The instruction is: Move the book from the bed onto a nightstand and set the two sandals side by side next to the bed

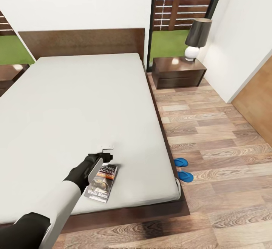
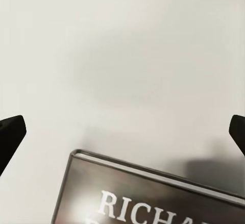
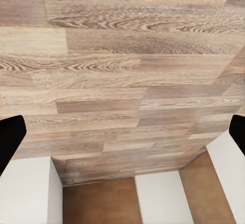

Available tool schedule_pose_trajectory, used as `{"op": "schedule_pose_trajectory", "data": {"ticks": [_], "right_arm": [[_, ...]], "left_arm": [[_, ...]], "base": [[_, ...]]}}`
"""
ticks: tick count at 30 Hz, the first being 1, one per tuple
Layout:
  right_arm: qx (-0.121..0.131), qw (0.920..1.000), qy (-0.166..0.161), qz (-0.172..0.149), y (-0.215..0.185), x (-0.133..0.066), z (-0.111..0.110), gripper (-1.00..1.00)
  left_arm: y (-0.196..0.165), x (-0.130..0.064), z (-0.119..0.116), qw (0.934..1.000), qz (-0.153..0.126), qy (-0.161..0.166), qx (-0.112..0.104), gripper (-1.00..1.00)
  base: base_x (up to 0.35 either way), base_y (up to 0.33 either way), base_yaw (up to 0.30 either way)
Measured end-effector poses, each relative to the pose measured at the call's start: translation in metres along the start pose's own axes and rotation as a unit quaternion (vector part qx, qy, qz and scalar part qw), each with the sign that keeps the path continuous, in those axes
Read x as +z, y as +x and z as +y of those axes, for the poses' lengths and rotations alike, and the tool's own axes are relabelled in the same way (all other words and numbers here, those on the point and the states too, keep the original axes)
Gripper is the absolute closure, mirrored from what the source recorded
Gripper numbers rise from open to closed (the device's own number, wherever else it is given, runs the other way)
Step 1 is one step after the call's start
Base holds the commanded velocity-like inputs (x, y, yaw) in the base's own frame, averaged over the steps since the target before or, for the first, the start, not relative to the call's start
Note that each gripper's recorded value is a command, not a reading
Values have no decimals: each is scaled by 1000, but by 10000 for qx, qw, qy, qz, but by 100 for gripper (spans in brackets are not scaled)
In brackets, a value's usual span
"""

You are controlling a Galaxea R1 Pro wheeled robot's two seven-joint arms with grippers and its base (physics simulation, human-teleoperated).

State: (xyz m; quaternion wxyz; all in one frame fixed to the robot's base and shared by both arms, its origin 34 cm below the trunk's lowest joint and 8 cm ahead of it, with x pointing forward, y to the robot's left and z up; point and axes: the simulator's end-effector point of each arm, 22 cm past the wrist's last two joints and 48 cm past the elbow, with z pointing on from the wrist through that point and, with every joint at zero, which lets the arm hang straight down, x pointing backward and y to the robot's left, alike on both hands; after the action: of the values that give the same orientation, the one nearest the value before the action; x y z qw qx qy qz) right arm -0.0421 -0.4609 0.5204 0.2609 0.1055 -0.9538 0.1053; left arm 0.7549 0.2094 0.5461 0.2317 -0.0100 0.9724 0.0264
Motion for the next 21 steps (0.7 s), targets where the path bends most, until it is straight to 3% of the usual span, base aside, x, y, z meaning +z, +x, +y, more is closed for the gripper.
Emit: {"op": "schedule_pose_trajectory", "data": {"ticks": [21], "right_arm": [[-20, 10000, -7, 67, 5, 0, 1, -100]], "left_arm": [[8, 6, 1, 10000, 68, -9, 8, -100]], "base": [[0, 0, 0]]}}
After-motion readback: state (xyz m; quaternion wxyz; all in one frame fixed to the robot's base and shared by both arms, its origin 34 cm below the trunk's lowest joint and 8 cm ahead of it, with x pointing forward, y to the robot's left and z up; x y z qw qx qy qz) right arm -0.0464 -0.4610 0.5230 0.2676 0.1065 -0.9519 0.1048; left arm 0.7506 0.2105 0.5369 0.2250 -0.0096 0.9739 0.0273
